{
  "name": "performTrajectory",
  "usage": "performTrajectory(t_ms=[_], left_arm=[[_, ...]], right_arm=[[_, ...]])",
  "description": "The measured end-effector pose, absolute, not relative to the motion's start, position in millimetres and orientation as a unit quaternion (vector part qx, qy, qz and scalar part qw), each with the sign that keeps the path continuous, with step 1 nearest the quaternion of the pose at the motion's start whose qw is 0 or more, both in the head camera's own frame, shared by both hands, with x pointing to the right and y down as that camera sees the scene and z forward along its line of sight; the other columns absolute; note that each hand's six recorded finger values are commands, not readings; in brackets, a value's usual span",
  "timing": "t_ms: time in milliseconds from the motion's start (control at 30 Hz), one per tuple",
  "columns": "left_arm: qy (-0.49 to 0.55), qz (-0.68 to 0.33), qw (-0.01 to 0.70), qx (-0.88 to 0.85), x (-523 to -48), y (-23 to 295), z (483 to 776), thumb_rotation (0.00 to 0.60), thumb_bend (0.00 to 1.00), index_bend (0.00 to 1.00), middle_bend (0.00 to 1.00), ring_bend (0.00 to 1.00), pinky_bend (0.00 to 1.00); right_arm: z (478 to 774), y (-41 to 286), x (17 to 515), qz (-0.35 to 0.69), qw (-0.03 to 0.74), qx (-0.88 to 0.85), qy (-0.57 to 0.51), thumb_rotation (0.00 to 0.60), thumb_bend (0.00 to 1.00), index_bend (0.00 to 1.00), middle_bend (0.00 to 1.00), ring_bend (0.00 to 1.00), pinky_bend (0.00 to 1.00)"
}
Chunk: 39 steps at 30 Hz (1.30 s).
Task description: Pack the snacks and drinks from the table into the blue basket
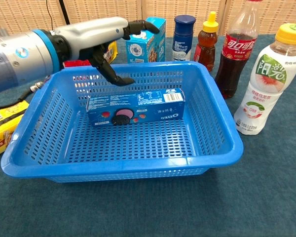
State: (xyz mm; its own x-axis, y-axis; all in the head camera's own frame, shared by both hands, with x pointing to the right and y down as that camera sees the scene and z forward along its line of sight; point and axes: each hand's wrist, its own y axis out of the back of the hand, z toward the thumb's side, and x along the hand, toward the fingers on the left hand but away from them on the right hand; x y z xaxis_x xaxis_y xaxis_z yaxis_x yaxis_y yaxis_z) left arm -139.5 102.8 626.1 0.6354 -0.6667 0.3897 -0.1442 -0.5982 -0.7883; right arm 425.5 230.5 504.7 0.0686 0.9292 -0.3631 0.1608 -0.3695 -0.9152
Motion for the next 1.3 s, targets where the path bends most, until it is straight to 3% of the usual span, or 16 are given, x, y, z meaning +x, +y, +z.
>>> performTrajectory(t_ms=[367, 667, 933, 1100, 1300], left_arm=[[0.294, -0.316, 0.380, -0.818, -186.7, 87.8, 576.4, 0.600, 0.28, 0.00, 0.00, 0.00, 0.00], [0.322, -0.365, 0.409, -0.772, -279.9, 88.3, 545.9, 0.600, 0.28, 0.00, 0.00, 0.00, 0.00], [0.378, -0.445, 0.402, -0.706, -392.1, 124.4, 512.1, 0.600, 0.28, 0.00, 0.00, 0.00, 0.00], [0.405, -0.492, 0.359, -0.683, -445.9, 162.9, 510.5, 0.600, 0.28, 0.00, 0.00, 0.00, 0.00], [0.425, -0.517, 0.325, -0.668, -484.4, 185.0, 513.4, 0.600, 0.28, 0.00, 0.00, 0.00, 0.00]], right_arm=[[503.9, 231.7, 424.4, 0.530, 0.364, -0.635, -0.429, 0.600, 0.00, 0.00, 0.00, 0.00, 0.00], [501.5, 224.9, 431.2, 0.511, 0.344, -0.643, -0.456, 0.600, 0.00, 0.00, 0.00, 0.00, 0.00], [501.5, 213.9, 432.2, 0.429, 0.288, -0.707, -0.483, 0.600, 0.00, 0.00, 0.00, 0.00, 0.00], [513.2, 206.6, 424.0, 0.372, 0.236, -0.770, -0.463, 0.600, 0.00, 0.00, 0.00, 0.00, 0.00], [542.0, 189.8, 404.8, 0.352, 0.212, -0.813, -0.413, 0.600, 0.00, 0.00, 0.00, 0.00, 0.00]])
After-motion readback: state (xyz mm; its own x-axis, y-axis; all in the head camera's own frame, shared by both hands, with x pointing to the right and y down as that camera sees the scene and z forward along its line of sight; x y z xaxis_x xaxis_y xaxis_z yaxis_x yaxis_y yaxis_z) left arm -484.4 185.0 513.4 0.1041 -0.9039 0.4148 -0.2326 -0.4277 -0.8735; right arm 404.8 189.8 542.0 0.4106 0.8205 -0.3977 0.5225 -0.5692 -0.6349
